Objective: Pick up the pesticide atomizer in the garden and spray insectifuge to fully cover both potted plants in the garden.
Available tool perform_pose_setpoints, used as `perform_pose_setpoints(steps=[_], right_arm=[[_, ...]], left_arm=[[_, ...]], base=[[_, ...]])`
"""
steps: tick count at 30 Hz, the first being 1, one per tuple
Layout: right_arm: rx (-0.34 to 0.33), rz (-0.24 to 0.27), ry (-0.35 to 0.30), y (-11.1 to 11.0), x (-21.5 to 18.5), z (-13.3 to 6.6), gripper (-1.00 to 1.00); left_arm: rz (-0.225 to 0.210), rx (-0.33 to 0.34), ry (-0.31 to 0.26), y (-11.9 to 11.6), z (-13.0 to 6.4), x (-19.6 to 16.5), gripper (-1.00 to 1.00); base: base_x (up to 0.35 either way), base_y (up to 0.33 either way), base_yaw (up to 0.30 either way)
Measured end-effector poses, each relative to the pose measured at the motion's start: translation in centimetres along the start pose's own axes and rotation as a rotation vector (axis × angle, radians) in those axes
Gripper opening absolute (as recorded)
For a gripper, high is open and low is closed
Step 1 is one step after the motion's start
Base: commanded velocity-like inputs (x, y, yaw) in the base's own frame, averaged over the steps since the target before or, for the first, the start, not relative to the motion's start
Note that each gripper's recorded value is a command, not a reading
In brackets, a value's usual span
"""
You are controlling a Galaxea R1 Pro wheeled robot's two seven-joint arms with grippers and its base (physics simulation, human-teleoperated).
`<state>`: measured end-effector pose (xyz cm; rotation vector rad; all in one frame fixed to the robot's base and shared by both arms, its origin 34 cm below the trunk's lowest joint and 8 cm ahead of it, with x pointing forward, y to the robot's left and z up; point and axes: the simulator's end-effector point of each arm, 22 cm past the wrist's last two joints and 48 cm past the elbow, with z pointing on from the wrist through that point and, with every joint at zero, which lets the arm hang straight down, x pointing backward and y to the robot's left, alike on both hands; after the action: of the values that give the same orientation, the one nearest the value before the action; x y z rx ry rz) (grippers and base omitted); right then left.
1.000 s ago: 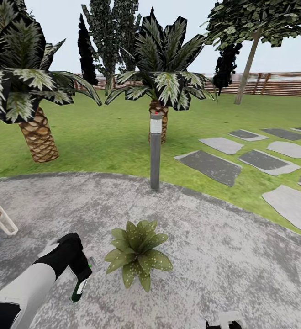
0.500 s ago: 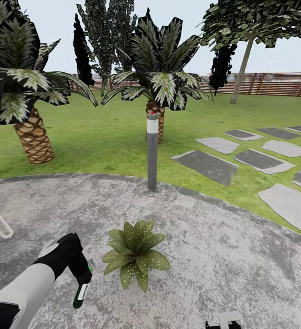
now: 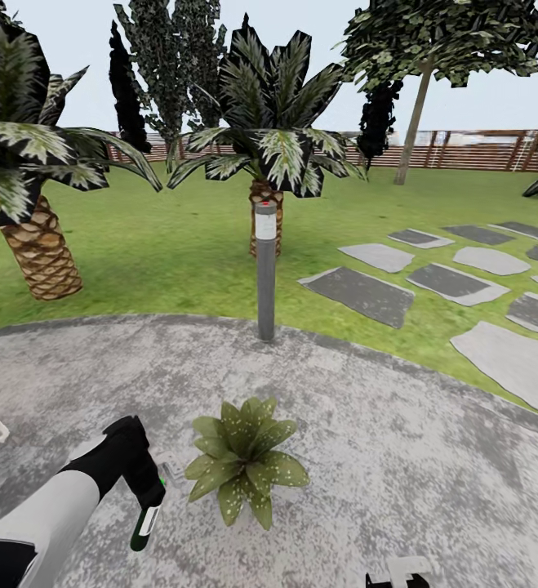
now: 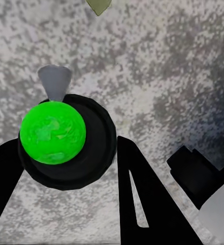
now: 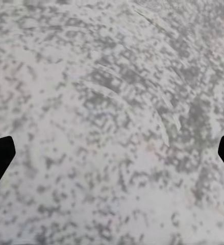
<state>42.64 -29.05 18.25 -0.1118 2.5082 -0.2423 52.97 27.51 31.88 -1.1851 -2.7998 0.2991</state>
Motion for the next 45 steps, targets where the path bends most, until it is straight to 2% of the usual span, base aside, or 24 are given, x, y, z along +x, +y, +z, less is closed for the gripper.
perform_pose_setpoints(steps=[12,19,27,31,35,37,39,40,45], right_arm=[[0.001,0.003,-0.004,0.0,-0.2,0.0,1.0],[0.002,0.004,-0.005,-0.1,-0.3,0.0,1.0],[0.004,0.003,-0.007,-0.2,-0.4,-0.1,1.0],[0.003,0.004,-0.009,-0.1,-0.5,-0.1,1.0],[0.001,-0.005,-0.007,-0.4,-0.3,-0.1,1.0],[0.002,-0.006,-0.006,-0.4,-0.3,-0.1,1.0],[0.003,-0.006,-0.006,-0.5,-0.3,-0.1,1.0],[0.003,-0.006,-0.005,-0.5,-0.2,-0.1,1.0],[0.005,-0.004,-0.005,-0.5,-0.2,-0.1,1.0]], left_arm=[[-0.001,-0.009,0.002,0.2,-0.2,0.1,-1.0],[-0.001,-0.011,-0.001,0.2,-0.3,0.0,-1.0],[0.0,-0.015,0.002,0.3,-0.3,0.2,-1.0],[0.003,-0.036,0.037,0.9,-0.2,1.5,-1.0],[-0.01,-0.027,0.093,0.7,1.3,4.6,-1.0],[-0.021,-0.03,0.107,1.1,1.4,5.8,-1.0],[-0.024,-0.025,0.11,0.9,1.6,6.0,-1.0],[-0.027,-0.016,0.122,0.4,2.3,6.8,-1.0],[-0.022,-0.016,0.11,0.1,2.3,6.2,-1.0]], base=[[-0.065,0.285,-0.272],[0.044,0.077,-0.022],[0.01,0.008,-0.235],[0.0,0.0,-0.116],[0.0,0.0,-0.006],[0.0,0.0,0.0],[0.0,0.0,0.0],[0.017,0.047,0.0],[0.053,0.125,0.0]])
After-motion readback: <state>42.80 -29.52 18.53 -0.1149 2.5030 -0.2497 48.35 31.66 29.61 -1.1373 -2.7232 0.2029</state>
